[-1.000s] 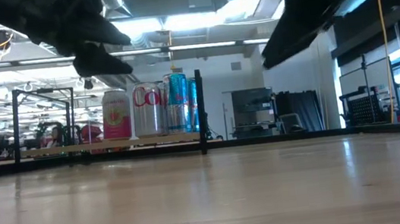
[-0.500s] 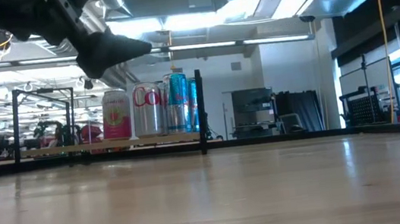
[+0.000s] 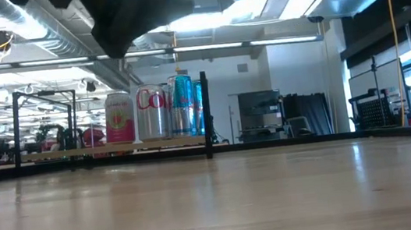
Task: Place canned beverage on shelf
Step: Put the pink soda can on the shelf aligned with other pink soda can
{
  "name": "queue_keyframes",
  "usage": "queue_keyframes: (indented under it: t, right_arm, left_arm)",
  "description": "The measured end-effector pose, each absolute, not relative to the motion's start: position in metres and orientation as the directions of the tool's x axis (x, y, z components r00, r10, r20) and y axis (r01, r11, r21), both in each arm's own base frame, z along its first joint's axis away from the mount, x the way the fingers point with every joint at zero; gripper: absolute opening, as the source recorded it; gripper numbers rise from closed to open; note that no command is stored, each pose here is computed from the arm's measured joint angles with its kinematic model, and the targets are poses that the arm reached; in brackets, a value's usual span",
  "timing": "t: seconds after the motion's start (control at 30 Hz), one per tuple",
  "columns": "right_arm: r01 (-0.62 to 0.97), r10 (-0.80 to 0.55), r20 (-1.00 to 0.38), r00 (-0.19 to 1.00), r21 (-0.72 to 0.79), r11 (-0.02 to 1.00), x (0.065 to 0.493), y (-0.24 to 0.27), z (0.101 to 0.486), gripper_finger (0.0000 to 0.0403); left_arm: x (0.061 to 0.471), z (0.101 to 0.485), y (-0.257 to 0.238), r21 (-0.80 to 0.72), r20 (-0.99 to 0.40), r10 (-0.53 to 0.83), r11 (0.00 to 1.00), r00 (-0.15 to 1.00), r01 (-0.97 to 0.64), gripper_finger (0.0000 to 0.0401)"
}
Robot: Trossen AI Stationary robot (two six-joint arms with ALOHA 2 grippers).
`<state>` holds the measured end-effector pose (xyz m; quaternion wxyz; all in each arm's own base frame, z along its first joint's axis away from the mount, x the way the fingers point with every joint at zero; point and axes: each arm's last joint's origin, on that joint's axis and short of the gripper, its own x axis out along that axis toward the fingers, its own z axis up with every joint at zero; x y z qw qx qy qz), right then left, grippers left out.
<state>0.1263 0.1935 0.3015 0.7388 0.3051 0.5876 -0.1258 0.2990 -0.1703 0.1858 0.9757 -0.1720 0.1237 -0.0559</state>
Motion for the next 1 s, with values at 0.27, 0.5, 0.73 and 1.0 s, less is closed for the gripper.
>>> queue_keyframes:
  t: [0.27, 0.5, 0.73, 1.0]
  right_arm:
    - [0.652, 0.183, -0.979, 0.091, 0.198, 0.732, 0.112, 0.215, 0.285, 0.0379]
    - [0.654, 0.166, -0.986, -0.028, 0.107, 0.749, 0.115, 0.236, 0.262, 0.0379]
    - [0.633, 0.121, -0.989, -0.089, 0.038, 0.773, 0.118, 0.244, 0.248, 0.0379]
    - [0.638, 0.127, -0.984, -0.123, 0.02, 0.77, 0.121, 0.249, 0.24, 0.0348]
  left_arm:
    - [0.312, 0.179, -0.202, -0.35, -0.23, -0.203, 0.93, 0.952, 0.113, 0.0387]
    - [0.313, 0.178, -0.213, -0.351, -0.226, -0.2, 0.93, 0.953, 0.112, 0.0387]
    - [0.311, 0.178, -0.216, -0.352, -0.223, -0.209, 0.928, 0.952, 0.121, 0.0387]
    - [0.312, 0.178, -0.216, -0.352, -0.223, -0.206, 0.929, 0.953, 0.118, 0.0387]
